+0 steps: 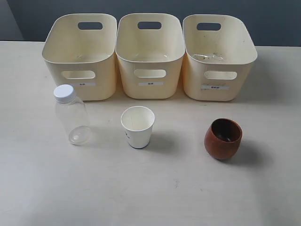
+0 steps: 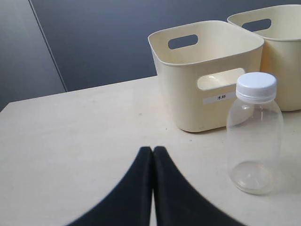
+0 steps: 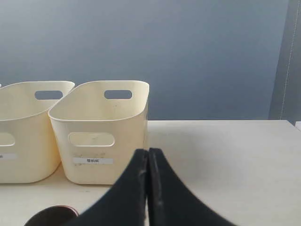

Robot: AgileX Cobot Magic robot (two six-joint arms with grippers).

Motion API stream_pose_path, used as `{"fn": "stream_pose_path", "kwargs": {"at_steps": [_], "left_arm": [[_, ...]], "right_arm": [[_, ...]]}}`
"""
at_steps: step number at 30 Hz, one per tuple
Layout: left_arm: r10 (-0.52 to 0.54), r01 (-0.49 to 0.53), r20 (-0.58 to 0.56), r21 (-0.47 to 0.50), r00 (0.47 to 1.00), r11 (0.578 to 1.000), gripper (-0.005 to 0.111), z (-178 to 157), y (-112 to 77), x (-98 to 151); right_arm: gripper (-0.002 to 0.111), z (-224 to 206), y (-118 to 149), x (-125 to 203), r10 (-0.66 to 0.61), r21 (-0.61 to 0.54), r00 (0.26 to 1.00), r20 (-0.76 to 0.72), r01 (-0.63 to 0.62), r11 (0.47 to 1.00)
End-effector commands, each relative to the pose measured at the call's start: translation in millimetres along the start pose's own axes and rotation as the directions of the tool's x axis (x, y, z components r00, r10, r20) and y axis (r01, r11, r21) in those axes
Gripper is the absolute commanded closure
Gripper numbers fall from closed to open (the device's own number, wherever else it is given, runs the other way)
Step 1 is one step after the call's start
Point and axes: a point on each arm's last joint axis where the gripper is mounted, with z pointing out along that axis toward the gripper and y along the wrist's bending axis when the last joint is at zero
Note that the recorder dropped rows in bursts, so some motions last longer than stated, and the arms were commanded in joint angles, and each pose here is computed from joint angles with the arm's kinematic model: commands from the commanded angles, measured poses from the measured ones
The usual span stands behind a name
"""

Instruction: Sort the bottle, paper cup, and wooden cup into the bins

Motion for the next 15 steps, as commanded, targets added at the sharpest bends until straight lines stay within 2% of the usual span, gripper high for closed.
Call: {"fn": "stream_pose_path", "kwargs": {"at_steps": [1, 15], "left_arm": [[-0.005, 0.005, 0.003, 0.004, 1.000, 1.000, 0.107, -0.3, -0.3, 0.3], [-0.005, 0.005, 0.003, 0.004, 1.000, 1.000, 0.107, -0.3, -0.3, 0.3]], "right_arm": [[0.109, -0.2, 0.1, -0.1, 0.003, -0.003, 1.000, 0.016, -0.003, 1.000], [0.109, -0.2, 0.1, 0.4, 0.003, -0.003, 1.000, 0.011, -0.003, 1.000]]}}
